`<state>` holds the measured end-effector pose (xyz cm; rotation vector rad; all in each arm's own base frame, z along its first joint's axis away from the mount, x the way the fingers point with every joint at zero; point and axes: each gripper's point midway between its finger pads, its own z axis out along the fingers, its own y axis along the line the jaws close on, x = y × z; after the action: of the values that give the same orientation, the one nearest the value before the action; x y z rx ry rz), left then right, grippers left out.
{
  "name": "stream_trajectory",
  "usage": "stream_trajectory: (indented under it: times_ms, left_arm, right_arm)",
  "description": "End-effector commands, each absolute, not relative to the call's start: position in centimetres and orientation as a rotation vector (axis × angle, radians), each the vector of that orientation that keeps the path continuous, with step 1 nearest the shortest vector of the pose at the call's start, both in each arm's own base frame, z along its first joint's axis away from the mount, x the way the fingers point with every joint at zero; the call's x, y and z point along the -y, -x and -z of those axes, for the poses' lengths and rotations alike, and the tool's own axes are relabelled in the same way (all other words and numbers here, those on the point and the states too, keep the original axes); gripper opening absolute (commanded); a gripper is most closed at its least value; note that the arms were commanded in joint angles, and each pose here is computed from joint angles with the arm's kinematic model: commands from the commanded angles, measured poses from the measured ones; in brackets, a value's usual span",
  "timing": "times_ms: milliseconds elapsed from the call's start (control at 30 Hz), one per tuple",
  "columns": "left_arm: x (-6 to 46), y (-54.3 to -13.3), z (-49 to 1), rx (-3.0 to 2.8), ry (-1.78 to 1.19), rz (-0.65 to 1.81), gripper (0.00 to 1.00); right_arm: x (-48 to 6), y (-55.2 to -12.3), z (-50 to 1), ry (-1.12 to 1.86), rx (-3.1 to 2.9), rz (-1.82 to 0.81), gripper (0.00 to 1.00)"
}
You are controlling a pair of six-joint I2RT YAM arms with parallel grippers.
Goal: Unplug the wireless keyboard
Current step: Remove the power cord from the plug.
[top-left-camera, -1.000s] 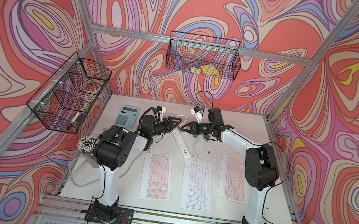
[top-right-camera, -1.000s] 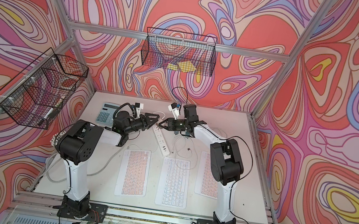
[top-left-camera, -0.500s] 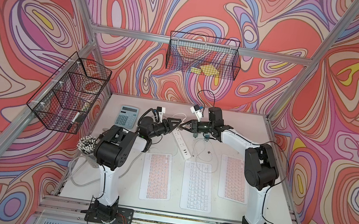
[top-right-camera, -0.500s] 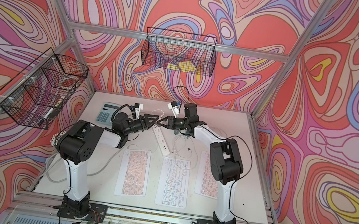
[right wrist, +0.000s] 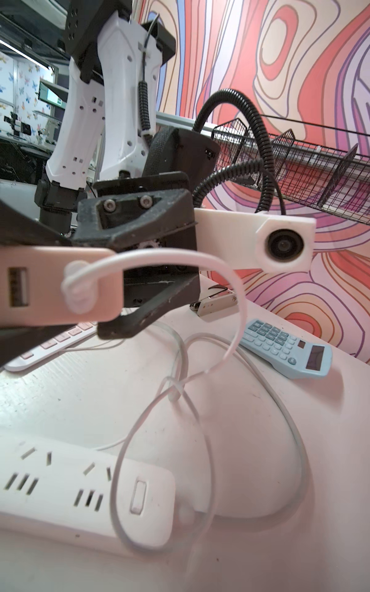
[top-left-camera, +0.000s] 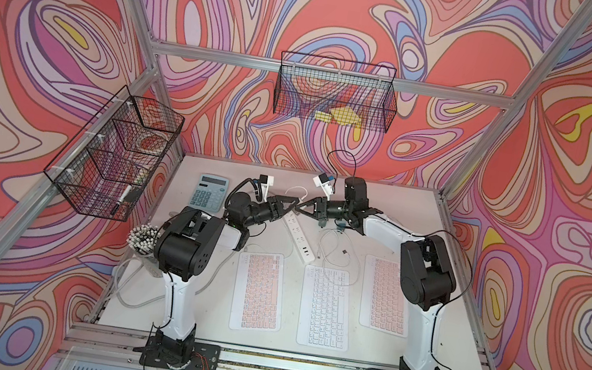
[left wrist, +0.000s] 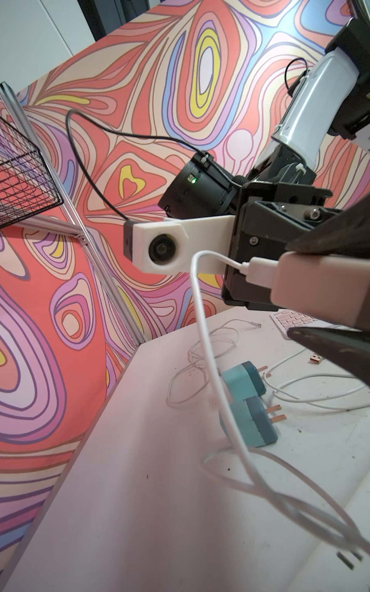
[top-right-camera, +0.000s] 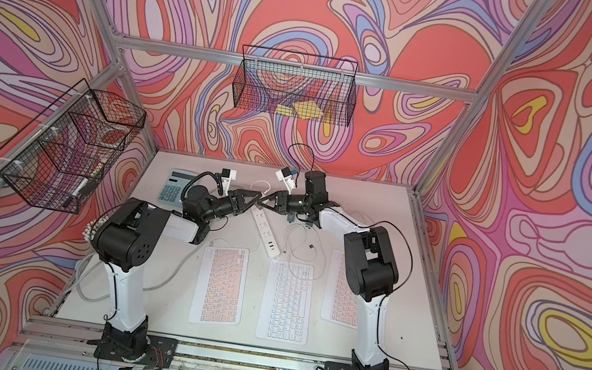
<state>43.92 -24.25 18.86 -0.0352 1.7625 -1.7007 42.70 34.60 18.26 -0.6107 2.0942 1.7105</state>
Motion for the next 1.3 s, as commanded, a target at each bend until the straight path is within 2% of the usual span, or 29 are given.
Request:
stream_trajectory:
  times_ms: [0,100,167,400,533,1000,1267]
  left_arm:
    - [24.7,-43.2,-21.2,-1.710,-0.019,1.728,0.27]
    - [24.7,-43.0,-21.8,-1.701,-0.032,1.732,0.14]
    - [24.7,-43.0,-22.1,-1.695,-0.042,1.731,0.00]
    - [23.9,-43.0,-21.5,-1.690,-0.004,1.684,0.00]
    - [23.5,-43.0,-21.2,-1.684,0.015,1.643,0.00]
    - [22.9,-43.1,-21.1,-1.680,0.036,1.624,0.00]
    - [23.2,-43.1,-20.9,-1.692,0.026,1.650,0.00]
  right_arm:
    - [-36.1,-42.2,-17.4,0.691,-2.035,-1.718,0.14]
    - [-36.2,-42.0,-17.3,0.684,-2.025,-1.760,0.17]
    - [-36.2,-42.0,-17.3,0.677,-2.029,-1.776,0.19]
    - [-35.6,-42.4,-17.6,0.608,-2.011,-1.840,0.37]
    - [-35.0,-42.3,-18.8,0.578,-1.950,-1.916,0.41]
    - [-33.6,-42.0,-19.3,0.549,-1.901,-2.003,0.37]
    - [-33.8,-42.0,-19.6,0.550,-1.868,-2.064,0.17]
